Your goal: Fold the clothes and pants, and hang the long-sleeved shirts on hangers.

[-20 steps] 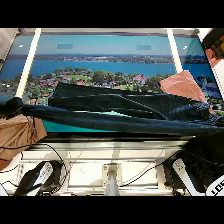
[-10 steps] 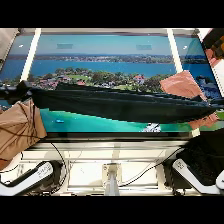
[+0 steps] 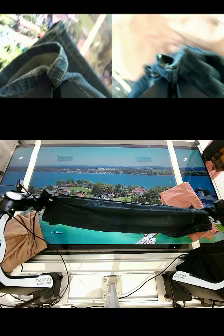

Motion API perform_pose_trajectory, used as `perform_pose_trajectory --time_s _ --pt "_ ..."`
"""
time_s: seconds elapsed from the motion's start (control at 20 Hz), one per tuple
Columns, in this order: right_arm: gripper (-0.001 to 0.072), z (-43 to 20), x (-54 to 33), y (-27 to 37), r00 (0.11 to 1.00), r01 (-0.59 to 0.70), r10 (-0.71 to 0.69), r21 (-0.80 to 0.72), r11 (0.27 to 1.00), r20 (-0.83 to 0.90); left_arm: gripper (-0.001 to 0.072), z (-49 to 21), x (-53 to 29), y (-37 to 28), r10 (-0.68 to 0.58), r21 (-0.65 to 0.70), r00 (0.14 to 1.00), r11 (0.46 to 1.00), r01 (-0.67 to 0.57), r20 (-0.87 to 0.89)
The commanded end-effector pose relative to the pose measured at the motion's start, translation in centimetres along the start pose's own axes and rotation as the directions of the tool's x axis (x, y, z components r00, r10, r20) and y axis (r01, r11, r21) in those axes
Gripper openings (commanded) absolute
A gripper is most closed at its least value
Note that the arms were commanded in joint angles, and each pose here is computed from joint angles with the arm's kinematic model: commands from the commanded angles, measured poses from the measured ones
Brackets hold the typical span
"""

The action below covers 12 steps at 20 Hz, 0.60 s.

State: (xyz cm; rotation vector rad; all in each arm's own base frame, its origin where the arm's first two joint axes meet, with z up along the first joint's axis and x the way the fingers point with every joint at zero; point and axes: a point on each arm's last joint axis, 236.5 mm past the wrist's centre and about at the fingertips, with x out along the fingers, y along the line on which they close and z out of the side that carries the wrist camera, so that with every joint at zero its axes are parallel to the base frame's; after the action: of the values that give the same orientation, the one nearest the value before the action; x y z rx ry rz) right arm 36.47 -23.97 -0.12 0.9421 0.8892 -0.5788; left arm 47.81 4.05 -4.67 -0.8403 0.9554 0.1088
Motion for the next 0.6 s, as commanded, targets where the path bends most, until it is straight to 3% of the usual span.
perform_pose_trajectory --time_s 0.0,0.3,0.35,0.4,0.45,0.5,0.55 --pt "0.0036 3.1 1.6 4.3 0.981 -0.110 0.103 0.033 0.993 0.167 0.0035 1.5 1.1 -0.3 -0.021 -0.057 0.997 0.998 0.025 0.070" --pt "0.0037 4.3 1.6 8.0 0.949 -0.151 0.158 -0.048 0.987 0.273 0.0072 1.5 1.0 -0.3 -0.021 -0.058 0.997 0.998 0.025 0.070" --pt "0.0038 4.2 1.7 7.7 0.952 -0.133 0.145 -0.062 0.989 0.269 0.0178 1.5 1.0 -0.3 -0.021 -0.058 0.997 0.998 0.025 0.069" --pt "0.0039 4.1 1.8 7.0 0.958 -0.107 0.124 -0.078 0.991 0.259 0.0435 1.5 1.1 -0.3 -0.021 -0.057 0.997 0.998 0.025 0.069" --pt "0.0091 3.9 1.9 6.4 0.963 -0.084 0.101 -0.081 0.993 0.248 0.0699 1.5 1.1 -0.3 -0.021 -0.057 0.997 0.998 0.025 0.069" --pt "0.0342 4.0 1.9 5.7 0.965 -0.067 0.084 -0.077 0.995 0.248 0.0709 1.5 1.0 -0.3 -0.021 -0.057 0.997 0.998 0.025 0.069" --pt "0.0695 4.1 1.8 5.7 0.965 -0.066 0.083 -0.075 0.995 0.248 0.0709 1.5 1.0 -0.3 -0.021 -0.057 0.997 0.998 0.025 0.069"
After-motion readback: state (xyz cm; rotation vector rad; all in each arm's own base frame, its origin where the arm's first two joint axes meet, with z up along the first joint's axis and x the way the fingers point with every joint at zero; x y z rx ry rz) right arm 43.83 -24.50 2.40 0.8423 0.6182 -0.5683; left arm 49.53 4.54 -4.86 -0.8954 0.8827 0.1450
